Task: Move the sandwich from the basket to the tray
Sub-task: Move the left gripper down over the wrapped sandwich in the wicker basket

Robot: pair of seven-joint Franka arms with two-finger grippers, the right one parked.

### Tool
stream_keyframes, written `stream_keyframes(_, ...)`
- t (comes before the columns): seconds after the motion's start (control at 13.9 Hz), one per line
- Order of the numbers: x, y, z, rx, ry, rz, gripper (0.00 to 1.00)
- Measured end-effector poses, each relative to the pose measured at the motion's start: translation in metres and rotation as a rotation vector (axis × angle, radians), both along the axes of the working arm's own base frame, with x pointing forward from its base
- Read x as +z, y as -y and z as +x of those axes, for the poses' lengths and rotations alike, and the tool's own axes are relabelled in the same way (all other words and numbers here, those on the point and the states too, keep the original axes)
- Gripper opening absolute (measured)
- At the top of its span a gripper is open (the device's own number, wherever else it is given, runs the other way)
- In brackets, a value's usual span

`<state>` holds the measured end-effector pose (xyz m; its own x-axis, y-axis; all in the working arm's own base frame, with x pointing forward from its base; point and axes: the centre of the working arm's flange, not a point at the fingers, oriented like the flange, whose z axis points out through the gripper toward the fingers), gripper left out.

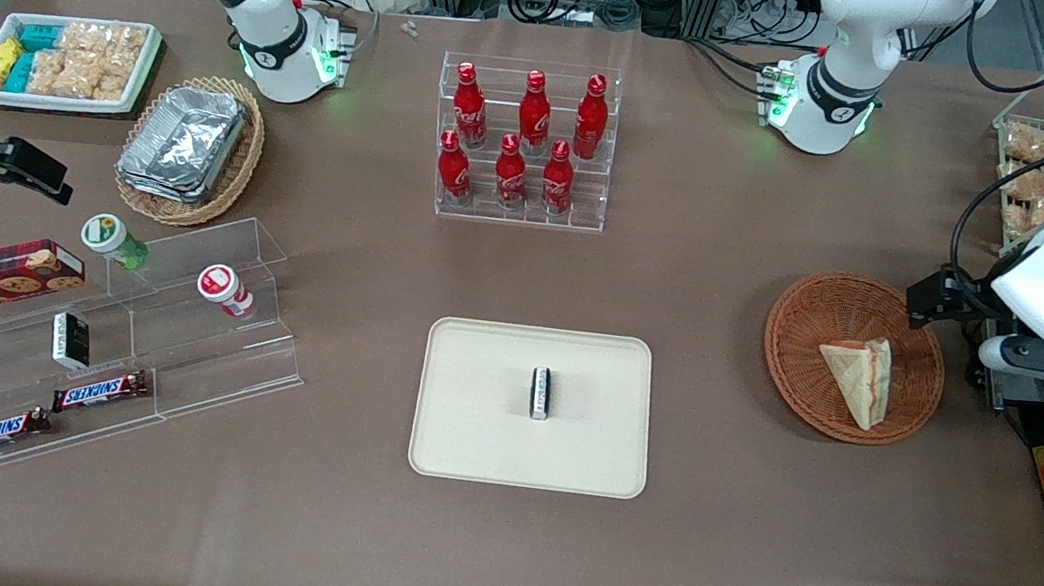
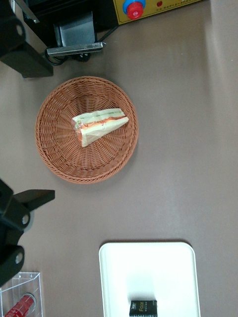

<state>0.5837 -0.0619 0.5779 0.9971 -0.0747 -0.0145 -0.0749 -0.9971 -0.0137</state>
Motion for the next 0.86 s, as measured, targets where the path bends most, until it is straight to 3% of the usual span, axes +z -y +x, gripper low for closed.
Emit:
stream_keyframes(0.36,-0.007,-0.013,-0.002,0.041,-0.047,0.007,1.0)
stream_keyframes(0.58,-0.034,-0.015,-0.008,0.125,-0.101,0.027,1.0)
stream_keyframes(0.86,-0.112,-0.055,-0.023,0.276,-0.055,0.038,1.0)
